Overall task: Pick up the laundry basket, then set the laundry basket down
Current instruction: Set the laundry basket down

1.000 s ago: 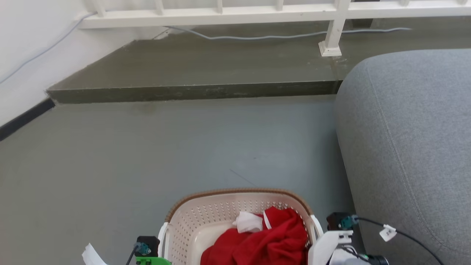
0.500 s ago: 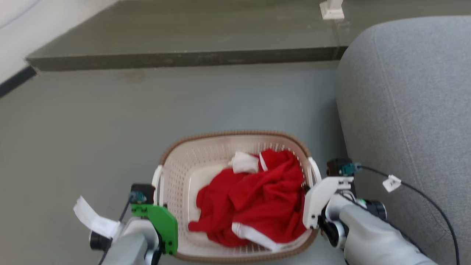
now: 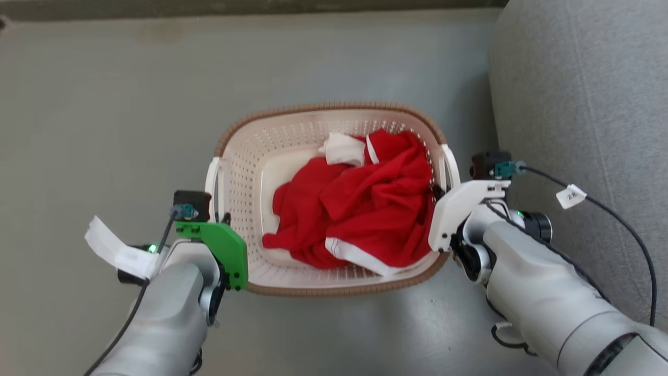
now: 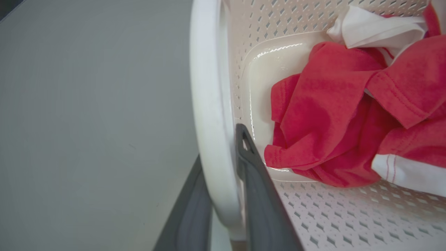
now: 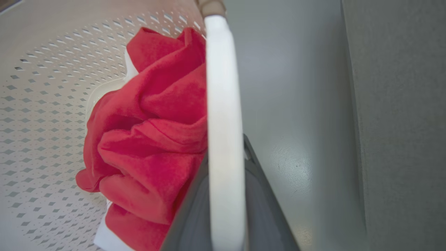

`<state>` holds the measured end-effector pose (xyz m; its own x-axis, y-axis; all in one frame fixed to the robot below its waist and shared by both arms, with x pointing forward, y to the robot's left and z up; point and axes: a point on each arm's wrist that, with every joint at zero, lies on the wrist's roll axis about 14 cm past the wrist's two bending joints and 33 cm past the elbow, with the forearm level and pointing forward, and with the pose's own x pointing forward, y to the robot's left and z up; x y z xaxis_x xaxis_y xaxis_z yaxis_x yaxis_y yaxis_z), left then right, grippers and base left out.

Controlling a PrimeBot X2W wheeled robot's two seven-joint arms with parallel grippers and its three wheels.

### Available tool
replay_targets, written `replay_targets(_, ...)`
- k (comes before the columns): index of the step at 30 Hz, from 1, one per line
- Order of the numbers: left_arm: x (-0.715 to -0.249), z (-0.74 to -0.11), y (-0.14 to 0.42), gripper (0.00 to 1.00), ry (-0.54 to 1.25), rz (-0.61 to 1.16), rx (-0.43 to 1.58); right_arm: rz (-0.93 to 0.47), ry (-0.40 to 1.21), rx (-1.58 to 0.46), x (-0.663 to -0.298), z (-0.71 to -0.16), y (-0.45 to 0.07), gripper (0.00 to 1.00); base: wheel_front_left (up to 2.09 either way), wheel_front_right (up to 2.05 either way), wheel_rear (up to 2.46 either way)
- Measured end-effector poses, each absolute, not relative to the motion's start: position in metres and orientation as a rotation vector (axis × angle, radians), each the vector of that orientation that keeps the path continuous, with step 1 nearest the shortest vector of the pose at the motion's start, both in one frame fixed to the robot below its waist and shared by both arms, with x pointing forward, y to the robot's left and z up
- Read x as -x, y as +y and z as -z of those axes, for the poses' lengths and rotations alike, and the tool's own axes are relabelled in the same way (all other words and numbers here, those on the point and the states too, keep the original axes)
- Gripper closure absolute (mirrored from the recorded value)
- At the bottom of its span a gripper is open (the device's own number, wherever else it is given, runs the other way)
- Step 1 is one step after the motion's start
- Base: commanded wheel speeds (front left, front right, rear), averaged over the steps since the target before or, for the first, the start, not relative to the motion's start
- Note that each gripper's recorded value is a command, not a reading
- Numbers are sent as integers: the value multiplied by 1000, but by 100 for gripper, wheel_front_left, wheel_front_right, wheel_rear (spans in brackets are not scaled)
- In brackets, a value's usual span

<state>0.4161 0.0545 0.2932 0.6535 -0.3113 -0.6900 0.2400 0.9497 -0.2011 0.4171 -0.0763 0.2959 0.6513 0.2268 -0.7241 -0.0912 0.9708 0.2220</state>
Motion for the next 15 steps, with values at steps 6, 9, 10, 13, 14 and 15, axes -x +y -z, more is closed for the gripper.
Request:
replay_targets(6,-431,-276,56,100,819,299,104,-182,854,-172,-434,-279,-75,100,0,0,0)
replay_targets(9,-436,-265,56,100,830,295,111,-182,873,-172,-438,-268,-75,100,0,0,0)
replay_targets(10,-438,-262,56,100,835,294,112,-182,879,-172,-440,-264,-75,100,0,0,0)
replay_targets(13,-441,-250,56,100,851,289,115,-179,899,-172,-442,-251,-75,100,0,0,0)
replay_targets(14,-443,-246,56,100,856,289,116,-178,905,-173,-443,-247,-75,100,0,0,0)
replay_targets(15,-445,-243,56,100,859,288,117,-177,906,-174,-445,-243,-75,100,0,0,0)
